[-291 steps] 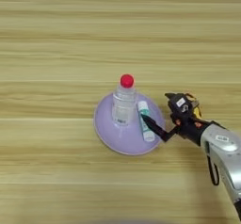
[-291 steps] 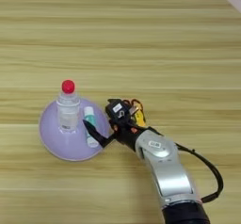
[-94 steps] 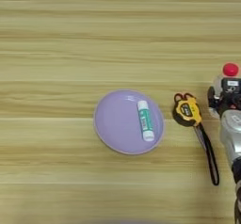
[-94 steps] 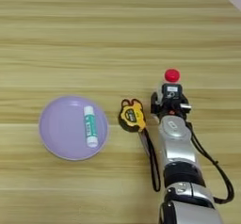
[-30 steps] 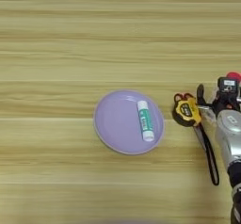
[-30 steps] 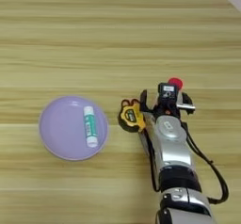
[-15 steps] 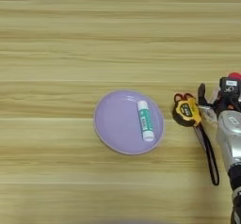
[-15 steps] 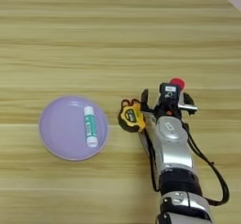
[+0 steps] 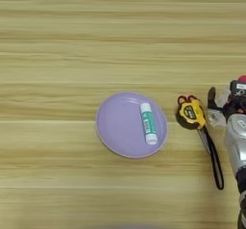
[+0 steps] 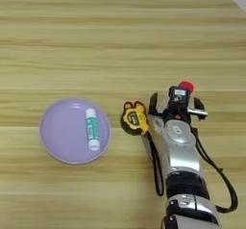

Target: Move the objects on the table

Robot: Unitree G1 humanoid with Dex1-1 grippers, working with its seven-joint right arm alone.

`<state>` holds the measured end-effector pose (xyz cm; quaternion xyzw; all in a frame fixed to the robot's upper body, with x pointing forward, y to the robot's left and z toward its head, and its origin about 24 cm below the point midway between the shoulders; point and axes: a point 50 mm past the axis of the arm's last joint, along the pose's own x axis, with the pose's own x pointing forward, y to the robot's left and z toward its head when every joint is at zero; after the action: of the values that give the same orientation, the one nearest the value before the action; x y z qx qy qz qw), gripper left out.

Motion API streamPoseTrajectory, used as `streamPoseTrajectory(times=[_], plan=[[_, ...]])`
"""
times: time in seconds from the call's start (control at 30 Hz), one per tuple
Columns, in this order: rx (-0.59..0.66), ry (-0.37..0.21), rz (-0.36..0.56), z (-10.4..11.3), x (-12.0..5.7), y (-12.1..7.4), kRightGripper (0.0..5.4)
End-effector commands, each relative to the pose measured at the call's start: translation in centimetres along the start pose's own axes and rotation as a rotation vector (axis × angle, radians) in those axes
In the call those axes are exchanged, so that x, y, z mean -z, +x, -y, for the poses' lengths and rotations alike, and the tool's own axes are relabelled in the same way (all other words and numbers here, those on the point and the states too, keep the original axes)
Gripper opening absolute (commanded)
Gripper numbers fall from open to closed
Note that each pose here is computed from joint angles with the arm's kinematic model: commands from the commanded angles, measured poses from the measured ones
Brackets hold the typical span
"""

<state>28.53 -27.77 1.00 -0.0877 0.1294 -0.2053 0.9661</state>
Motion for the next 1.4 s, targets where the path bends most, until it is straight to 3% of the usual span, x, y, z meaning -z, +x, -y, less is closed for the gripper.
streamPoseTrajectory(times=[0.03,0.43,0.87,1.13,1.4], plan=[[0.033,0.025,0.187,0.9,-4.8,1.0,5.38],[0.048,0.09,0.298,1.3,-6.5,0.5,5.38],[0.051,0.096,0.378,1.5,-7.7,-0.1,5.38],[0.09,0.085,0.466,2.5,-9.4,-0.8,5.38],[-0.01,0.105,0.515,1.4,-10.8,-2.2,5.38]])
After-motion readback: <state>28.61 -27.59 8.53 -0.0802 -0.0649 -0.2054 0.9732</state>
